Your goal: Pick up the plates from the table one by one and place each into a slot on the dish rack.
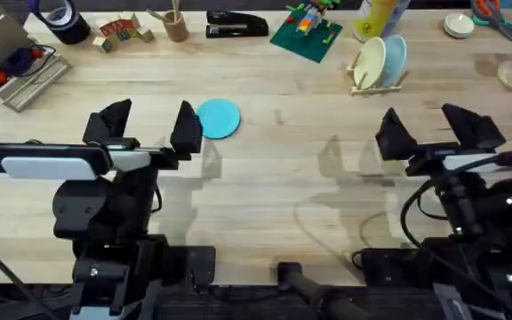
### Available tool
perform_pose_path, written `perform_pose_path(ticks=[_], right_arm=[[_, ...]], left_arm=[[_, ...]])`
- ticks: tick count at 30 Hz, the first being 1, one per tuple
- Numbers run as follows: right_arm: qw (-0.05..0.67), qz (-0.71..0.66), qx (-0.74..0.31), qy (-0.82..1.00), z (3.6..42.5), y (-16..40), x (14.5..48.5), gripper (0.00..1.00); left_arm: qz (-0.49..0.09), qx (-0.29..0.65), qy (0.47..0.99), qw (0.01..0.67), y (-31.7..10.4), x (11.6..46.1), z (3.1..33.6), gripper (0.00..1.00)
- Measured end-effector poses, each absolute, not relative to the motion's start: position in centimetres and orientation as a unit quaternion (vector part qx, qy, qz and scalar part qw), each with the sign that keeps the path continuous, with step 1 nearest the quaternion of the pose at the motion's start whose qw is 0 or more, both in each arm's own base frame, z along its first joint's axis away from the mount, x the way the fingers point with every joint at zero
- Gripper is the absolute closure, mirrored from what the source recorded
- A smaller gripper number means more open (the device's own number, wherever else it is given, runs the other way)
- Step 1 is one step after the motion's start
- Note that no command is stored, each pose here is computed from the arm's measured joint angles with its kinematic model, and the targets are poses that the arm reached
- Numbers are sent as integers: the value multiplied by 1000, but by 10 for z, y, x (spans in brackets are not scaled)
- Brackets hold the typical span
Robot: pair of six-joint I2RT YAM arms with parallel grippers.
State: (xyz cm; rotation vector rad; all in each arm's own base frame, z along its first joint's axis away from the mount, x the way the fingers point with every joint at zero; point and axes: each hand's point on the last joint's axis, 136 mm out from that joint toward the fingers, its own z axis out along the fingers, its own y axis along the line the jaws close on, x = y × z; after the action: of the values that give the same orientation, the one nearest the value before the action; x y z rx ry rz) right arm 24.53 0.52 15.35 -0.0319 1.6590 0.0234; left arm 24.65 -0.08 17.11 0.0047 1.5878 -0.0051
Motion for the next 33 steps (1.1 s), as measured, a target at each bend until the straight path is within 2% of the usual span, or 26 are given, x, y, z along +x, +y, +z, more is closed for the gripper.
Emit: perform_pose_path(ticks=[6,13,17,21,27,33], right_arm=[[679,11,-15,734,156,5,246,7],[713,11,-17,701,182,6,246,7],[710,11,-17,704,196,6,241,7],[718,15,-21,696,234,8,227,7],[696,19,-24,718,271,10,197,8],[695,21,-25,718,312,11,189,8]], left_arm=[[-1,4,709,706,-1,247,174,7],[2,6,704,710,-1,245,181,7],[2,6,692,721,-1,237,213,7],[2,6,692,722,-1,221,249,7],[2,7,714,701,-1,200,293,8],[-2,3,753,658,-1,199,333,8]])
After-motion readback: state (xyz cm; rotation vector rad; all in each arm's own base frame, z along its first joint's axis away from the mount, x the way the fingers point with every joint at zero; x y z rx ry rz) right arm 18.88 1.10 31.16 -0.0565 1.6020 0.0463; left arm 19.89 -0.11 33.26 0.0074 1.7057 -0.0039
